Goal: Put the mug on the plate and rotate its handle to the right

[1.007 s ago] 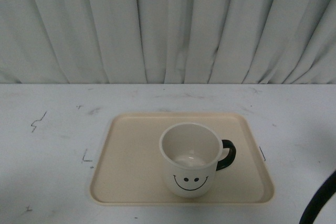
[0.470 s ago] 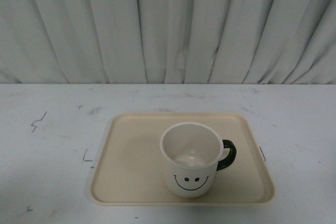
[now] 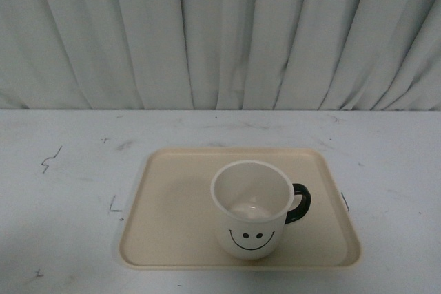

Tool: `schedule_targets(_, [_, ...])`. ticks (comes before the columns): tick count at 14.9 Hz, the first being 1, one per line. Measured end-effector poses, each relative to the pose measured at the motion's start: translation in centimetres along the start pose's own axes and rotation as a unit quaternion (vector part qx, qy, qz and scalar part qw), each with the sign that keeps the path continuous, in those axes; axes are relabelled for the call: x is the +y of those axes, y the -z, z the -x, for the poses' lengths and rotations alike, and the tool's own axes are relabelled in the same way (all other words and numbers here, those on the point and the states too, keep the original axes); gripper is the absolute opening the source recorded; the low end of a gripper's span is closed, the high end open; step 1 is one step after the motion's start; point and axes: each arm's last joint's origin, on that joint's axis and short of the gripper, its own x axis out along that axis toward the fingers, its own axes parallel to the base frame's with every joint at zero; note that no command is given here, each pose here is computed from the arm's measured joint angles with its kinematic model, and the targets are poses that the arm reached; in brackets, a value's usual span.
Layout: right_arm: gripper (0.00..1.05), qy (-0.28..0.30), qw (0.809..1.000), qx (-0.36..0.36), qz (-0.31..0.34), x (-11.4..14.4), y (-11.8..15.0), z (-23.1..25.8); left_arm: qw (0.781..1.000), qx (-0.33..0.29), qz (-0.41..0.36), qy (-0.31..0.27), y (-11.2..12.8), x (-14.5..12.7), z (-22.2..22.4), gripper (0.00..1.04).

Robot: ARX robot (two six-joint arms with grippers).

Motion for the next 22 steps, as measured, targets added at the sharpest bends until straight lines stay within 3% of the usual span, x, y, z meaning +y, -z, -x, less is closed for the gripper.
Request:
schedule_targets(20, [0.02,-0.001,1.000,-0.005,0.000,0.0,-0.1,3.9,1.000,0.000,0.000,0.000,0.0,0.0,0.0,0.98])
schedule_targets(21, [0.04,-0.001,1.000,-0.003,0.000,0.0,0.0,3.9,1.000,0.000,0.000,0.000,0.0,0.0,0.0,0.98])
schedule_targets(22, [0.16,-0.001,1.000,-0.003,0.000,0.0,0.0,3.9,1.000,0.000,0.000,0.000,0.0,0.0,0.0,0.98])
